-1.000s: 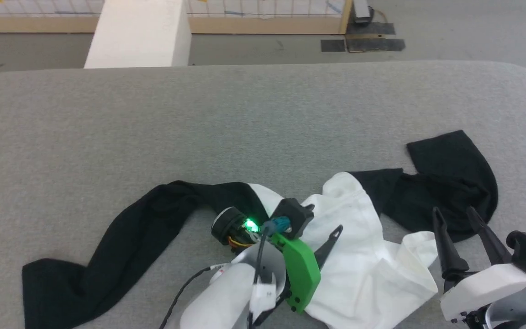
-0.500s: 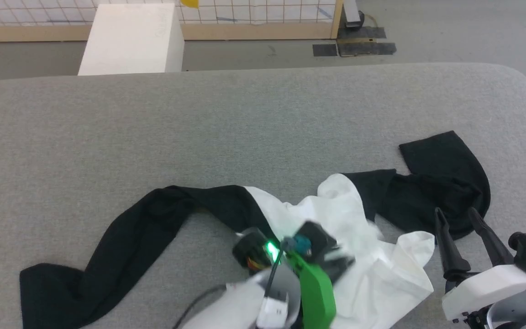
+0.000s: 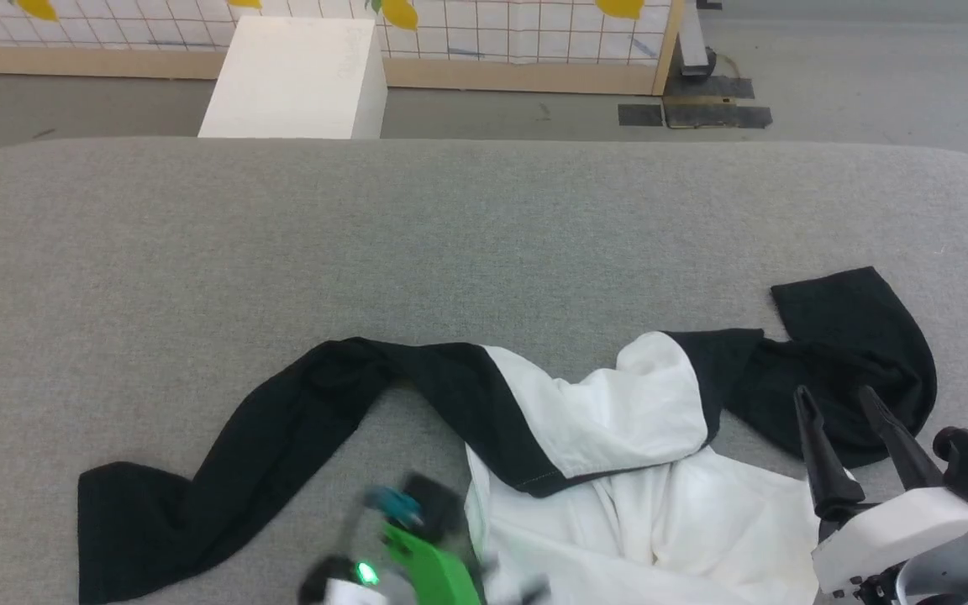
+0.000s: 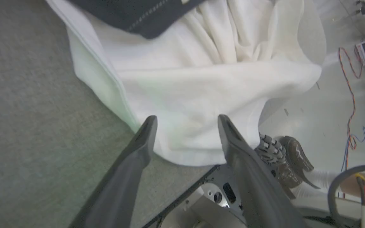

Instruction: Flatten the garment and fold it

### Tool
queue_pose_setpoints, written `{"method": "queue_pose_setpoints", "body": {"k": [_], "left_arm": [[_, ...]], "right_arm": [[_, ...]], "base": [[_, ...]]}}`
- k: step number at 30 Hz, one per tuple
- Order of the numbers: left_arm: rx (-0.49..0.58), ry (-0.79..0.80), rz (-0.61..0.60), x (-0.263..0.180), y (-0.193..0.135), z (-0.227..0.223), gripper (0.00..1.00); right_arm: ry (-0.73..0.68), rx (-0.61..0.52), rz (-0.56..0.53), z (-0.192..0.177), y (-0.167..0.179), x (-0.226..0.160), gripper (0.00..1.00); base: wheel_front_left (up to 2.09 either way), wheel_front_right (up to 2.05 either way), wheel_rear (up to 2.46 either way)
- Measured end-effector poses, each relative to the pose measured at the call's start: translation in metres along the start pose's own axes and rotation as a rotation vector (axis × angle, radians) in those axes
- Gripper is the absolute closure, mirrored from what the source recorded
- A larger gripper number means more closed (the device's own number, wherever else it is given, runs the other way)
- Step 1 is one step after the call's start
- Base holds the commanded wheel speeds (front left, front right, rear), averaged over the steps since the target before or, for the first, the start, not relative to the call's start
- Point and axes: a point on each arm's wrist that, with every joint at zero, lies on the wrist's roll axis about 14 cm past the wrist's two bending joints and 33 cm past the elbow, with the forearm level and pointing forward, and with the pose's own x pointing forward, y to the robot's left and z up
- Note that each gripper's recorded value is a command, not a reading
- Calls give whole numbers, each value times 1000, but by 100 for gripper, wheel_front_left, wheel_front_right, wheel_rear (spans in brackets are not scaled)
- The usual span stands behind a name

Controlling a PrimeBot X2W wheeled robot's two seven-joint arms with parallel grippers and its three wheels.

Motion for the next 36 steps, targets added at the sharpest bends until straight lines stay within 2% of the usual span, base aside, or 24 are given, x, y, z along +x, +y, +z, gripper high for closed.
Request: {"method": "queue_pose_setpoints", "body": {"k": [3,5,8,10,14,17,20,24,25,26,27,28,32,36], "left_arm": [[-25,-298,144,-17,31,58,0],[21,-413,277,-31,60,77,0],[48,-467,421,-41,92,81,0],[63,-479,462,-40,103,84,0],[39,-486,424,-25,98,99,0],[-13,-401,359,-4,90,93,0],[-31,-325,354,8,94,84,0],[-36,-326,312,18,88,94,0],[-33,-326,302,20,86,96,42],[-31,-326,293,22,85,97,57],[-31,-323,288,23,84,97,85],[-31,-315,283,24,82,96,100],[-20,-304,256,23,73,97,100],[-17,-380,183,16,56,120,100]], "right_arm": [[-4,0,4,1,1,-1,0],[-5,0,5,2,2,-1,0],[-4,1,7,1,3,-2,0],[-2,2,8,0,3,-3,0],[6,9,-1,-3,1,-5,0],[14,14,-6,-6,0,-6,0],[21,18,-15,-8,-3,-8,0],[26,22,-38,-11,-10,-9,0],[27,23,-44,-12,-12,-10,0],[27,24,-48,-12,-13,-10,0],[29,24,-52,-13,-14,-10,0],[30,25,-53,-13,-15,-10,0],[28,27,-54,-12,-15,-11,0],[30,31,-53,-13,-15,-9,0]], "base": [[0,0,0],[0,0,0],[0,0,0],[0,0,0],[0,0,0],[0,0,0],[0,0,0],[0,0,0],[0,0,0],[0,0,0],[0,0,0],[0,0,0],[0,0,0],[0,0,0]]}}
